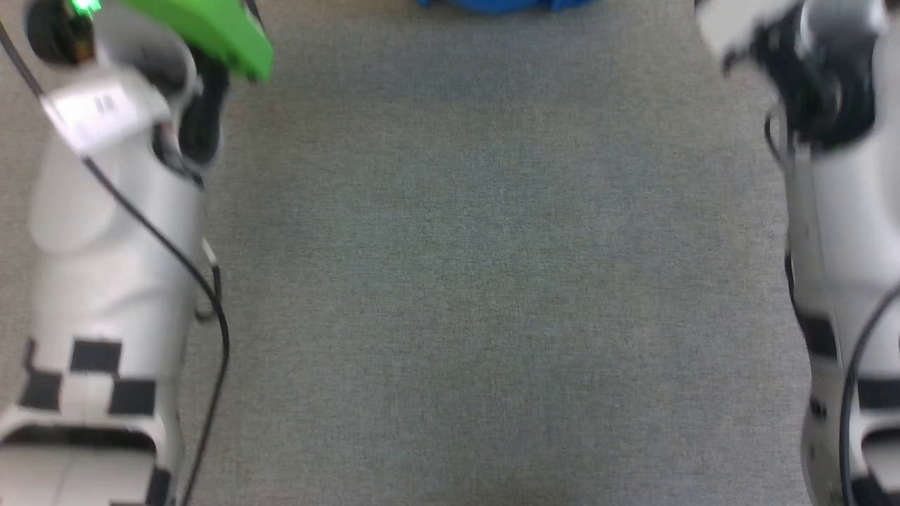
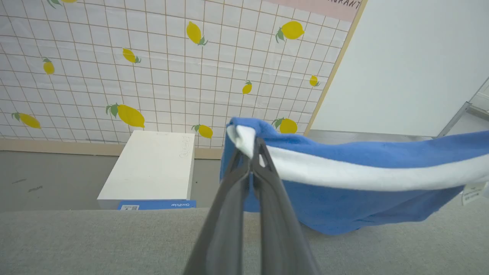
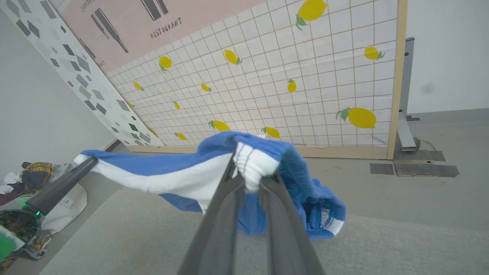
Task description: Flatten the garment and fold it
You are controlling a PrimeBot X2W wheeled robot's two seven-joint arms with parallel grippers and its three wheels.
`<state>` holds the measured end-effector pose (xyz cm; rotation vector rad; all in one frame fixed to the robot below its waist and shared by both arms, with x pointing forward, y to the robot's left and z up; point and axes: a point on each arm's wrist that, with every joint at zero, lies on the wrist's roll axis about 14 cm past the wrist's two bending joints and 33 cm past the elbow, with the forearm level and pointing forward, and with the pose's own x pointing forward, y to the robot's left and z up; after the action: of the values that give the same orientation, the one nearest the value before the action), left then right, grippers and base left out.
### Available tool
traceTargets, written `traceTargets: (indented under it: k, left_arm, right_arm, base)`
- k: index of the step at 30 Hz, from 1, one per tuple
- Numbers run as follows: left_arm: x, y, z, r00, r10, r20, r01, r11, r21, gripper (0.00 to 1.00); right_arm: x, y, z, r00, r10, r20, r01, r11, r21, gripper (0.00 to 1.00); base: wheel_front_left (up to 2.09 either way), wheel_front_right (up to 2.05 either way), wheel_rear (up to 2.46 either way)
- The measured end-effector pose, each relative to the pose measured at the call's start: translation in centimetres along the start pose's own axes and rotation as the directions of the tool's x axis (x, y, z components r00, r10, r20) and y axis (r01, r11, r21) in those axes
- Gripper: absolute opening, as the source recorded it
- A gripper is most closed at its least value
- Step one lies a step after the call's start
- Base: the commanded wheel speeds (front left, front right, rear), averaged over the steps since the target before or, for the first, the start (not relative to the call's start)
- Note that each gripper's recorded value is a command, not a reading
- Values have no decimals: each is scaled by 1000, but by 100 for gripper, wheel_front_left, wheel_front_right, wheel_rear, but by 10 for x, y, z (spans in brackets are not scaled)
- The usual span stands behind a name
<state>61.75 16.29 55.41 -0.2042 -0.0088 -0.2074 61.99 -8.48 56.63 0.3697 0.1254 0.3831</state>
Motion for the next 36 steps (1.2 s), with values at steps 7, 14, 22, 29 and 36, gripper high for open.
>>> traceTargets:
  k: [7, 14, 22, 29, 36]
  left_arm:
    - [-67, -2, -51, 995, 40, -94, -49, 994, -101, 0]
    - [-161, -8, -105, 953, 114, -281, -183, 955, -232, 0]
    - [-256, -16, -133, 870, 178, -459, -334, 898, -285, 0]
    - [-316, -18, -139, 803, 212, -557, -414, 871, -265, 0]
    - [-309, -24, -102, 869, 206, -449, -365, 880, -304, 0]
  right_arm:
    - [-81, -10, -70, 979, -18, -203, 29, 998, 51, 0]
    - [-182, 0, -128, 897, -30, -442, 84, 991, 103, 0]
    - [-281, 24, -170, 757, -23, -653, 148, 979, 138, 0]
    - [-342, 41, -192, 628, -11, -778, 194, 971, 142, 0]
    - [-333, 44, -161, 738, -39, -674, 185, 972, 146, 0]
  base:
    - [0, 0, 0]
    - [0, 0, 0]
    - [0, 0, 0]
    - [0, 0, 0]
    - [0, 0, 0]
